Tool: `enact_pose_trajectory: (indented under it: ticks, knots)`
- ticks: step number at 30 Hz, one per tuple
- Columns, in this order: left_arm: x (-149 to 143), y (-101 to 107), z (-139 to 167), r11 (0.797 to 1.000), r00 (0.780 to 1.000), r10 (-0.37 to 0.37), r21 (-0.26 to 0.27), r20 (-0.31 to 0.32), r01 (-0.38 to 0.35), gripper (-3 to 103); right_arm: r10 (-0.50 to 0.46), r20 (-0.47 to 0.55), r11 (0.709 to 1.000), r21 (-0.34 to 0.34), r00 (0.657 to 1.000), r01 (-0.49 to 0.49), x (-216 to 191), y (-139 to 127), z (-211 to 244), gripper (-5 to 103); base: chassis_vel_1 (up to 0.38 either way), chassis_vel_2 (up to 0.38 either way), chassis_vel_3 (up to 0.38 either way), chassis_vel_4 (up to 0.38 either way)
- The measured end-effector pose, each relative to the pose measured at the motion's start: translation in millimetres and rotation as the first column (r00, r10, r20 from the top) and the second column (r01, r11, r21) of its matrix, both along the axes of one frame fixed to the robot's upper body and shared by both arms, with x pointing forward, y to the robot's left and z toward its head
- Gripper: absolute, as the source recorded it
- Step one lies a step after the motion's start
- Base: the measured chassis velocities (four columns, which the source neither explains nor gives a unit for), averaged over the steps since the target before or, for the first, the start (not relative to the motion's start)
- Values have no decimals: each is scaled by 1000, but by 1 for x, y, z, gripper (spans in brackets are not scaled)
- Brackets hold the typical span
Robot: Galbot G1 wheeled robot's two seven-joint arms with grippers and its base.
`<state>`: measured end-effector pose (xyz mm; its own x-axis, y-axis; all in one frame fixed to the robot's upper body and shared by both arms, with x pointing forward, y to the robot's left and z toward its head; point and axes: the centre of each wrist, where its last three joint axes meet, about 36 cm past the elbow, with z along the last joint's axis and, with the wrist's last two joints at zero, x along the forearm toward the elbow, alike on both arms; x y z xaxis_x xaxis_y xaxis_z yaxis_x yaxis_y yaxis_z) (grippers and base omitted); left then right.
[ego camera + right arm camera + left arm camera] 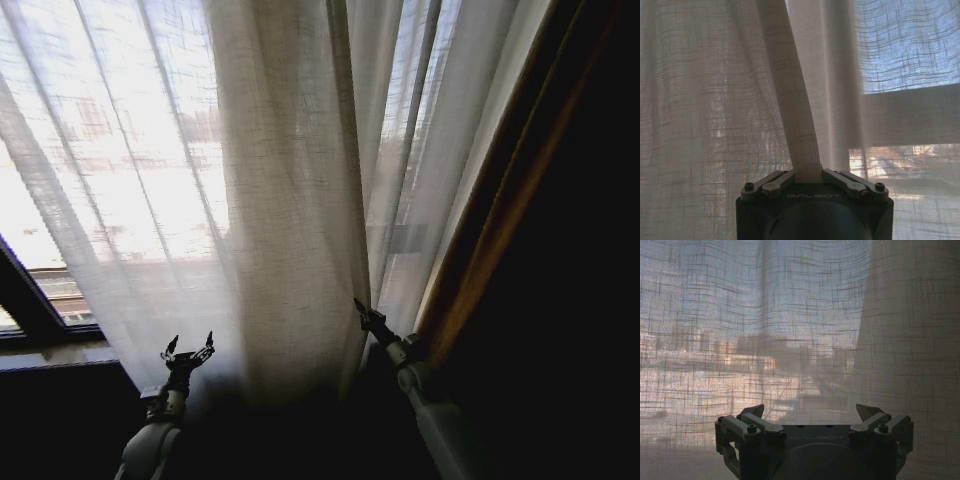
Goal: Open the curtains by pulling them apart, changing their state from closed to fully open.
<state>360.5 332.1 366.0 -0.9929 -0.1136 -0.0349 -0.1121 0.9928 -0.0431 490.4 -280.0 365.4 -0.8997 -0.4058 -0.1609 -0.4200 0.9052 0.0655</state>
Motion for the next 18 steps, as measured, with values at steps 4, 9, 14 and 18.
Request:
enact_pose_trajectory:
  ticks: [4, 9, 14, 18]
  knots:
    - [0, 0, 0, 1000, 1000, 0, 0, 0, 0, 100, 8, 11, 1000, -8, 1000, -8, 0, 1, 0, 0, -288, -254, 314, 284]
    - [0, 0, 0, 1000, 1000, -1, 0, 0, 1, 100, 8, 15, 1000, -16, 1000, -8, 0, -1, 1, 0, -128, -164, 141, 127]
    - [0, 0, 0, 1000, 1000, 0, 0, 0, 0, 100, 2, 23, 1000, -6, 1000, -2, 3, -2, 2, 0, -14, -25, 12, 2]
    - [0, 0, 0, 1000, 1000, 1, 1, 0, -1, 100, -15, 34, 999, -35, 999, 16, 12, -7, 6, 0, 40, 53, -29, -31]
